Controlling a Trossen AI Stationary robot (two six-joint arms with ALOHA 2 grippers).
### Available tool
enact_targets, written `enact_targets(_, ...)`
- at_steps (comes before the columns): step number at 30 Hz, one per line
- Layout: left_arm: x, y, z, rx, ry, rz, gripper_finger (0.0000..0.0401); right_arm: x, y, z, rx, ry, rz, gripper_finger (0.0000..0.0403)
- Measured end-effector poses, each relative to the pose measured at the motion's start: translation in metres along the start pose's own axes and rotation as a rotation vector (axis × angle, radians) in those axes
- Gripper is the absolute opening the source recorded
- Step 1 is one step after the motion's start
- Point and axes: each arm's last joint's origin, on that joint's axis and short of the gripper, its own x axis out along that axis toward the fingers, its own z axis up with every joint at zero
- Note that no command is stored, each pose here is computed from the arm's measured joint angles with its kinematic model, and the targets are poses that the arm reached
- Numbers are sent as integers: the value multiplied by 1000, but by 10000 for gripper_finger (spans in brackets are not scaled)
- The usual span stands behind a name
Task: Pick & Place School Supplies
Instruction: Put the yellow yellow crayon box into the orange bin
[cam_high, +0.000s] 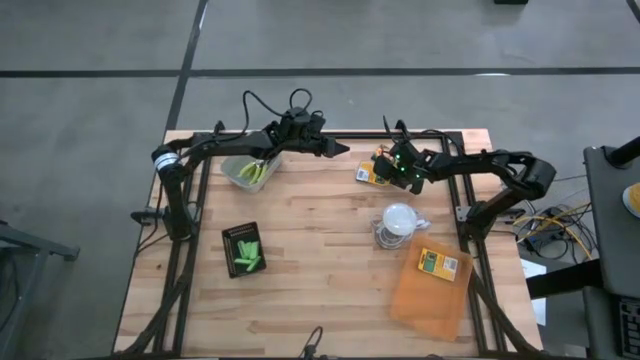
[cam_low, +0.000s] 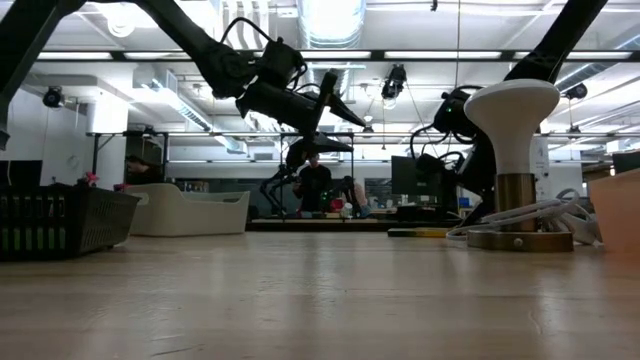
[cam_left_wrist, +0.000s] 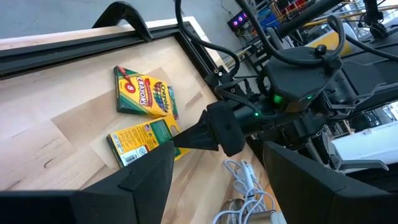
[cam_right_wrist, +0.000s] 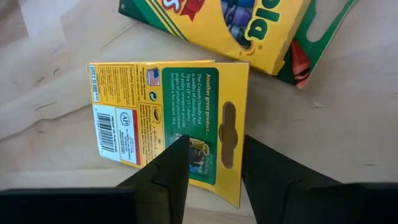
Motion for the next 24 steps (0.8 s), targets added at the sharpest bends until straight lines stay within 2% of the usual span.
enact_targets(9, 0, 0, 0, 1, -2, -1, 252, -1, 0, 0, -6, -2, 6, 81)
enact_targets(18, 0, 0, 0, -1, -1, 0, 252, -2, 1, 0, -72, -4, 11, 14)
enact_targets(24, 0, 0, 0, -3, -1, 0, 252, -2, 2, 1, -127, -10, 21, 8)
